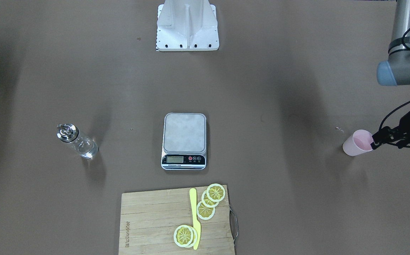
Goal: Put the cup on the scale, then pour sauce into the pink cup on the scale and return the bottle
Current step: 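Reach the left gripper to the pink plastic cup, then grasp the pink cup with the left gripper and carry it toward the scale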
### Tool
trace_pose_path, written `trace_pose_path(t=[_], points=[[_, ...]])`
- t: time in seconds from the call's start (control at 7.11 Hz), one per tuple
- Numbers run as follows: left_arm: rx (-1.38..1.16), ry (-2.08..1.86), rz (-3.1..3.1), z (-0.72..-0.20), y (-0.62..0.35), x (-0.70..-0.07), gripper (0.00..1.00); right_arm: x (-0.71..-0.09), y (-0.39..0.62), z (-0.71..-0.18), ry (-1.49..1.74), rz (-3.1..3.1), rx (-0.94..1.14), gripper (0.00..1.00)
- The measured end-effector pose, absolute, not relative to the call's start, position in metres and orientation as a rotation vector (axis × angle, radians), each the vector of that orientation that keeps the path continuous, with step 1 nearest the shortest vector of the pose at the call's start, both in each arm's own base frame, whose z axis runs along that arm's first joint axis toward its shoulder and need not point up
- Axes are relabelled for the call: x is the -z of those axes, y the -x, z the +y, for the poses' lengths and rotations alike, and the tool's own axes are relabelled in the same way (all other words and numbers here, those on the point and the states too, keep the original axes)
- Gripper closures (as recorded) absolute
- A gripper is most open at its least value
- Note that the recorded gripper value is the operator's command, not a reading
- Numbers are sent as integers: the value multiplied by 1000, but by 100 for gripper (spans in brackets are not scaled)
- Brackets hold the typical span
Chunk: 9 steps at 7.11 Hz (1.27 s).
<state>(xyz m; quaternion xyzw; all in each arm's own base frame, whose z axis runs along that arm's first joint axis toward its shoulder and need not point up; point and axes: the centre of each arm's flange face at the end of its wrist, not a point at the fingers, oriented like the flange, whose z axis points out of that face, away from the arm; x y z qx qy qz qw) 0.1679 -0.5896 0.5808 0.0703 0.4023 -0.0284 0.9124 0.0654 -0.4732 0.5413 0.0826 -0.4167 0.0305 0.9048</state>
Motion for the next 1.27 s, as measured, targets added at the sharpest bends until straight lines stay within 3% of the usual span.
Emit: trace_pose_path(t=[0.14, 0.28, 0.42, 0.98, 1.27], points=[[50, -142, 831, -587, -173, -580, 34, -542, -66, -473, -169, -859, -65, 0], [41, -136, 831, -584, -179, -581, 73, -543, -66, -473, -167, -858, -66, 0], [34, -127, 829, -581, -186, -583, 100, -544, -66, -473, -166, -857, -67, 0], [117, -54, 856, -579, -202, -573, 100, -536, -65, -470, -188, -862, -52, 0], [138, -7, 870, -600, -205, -526, 100, -523, -65, -468, -212, -864, -42, 0]])
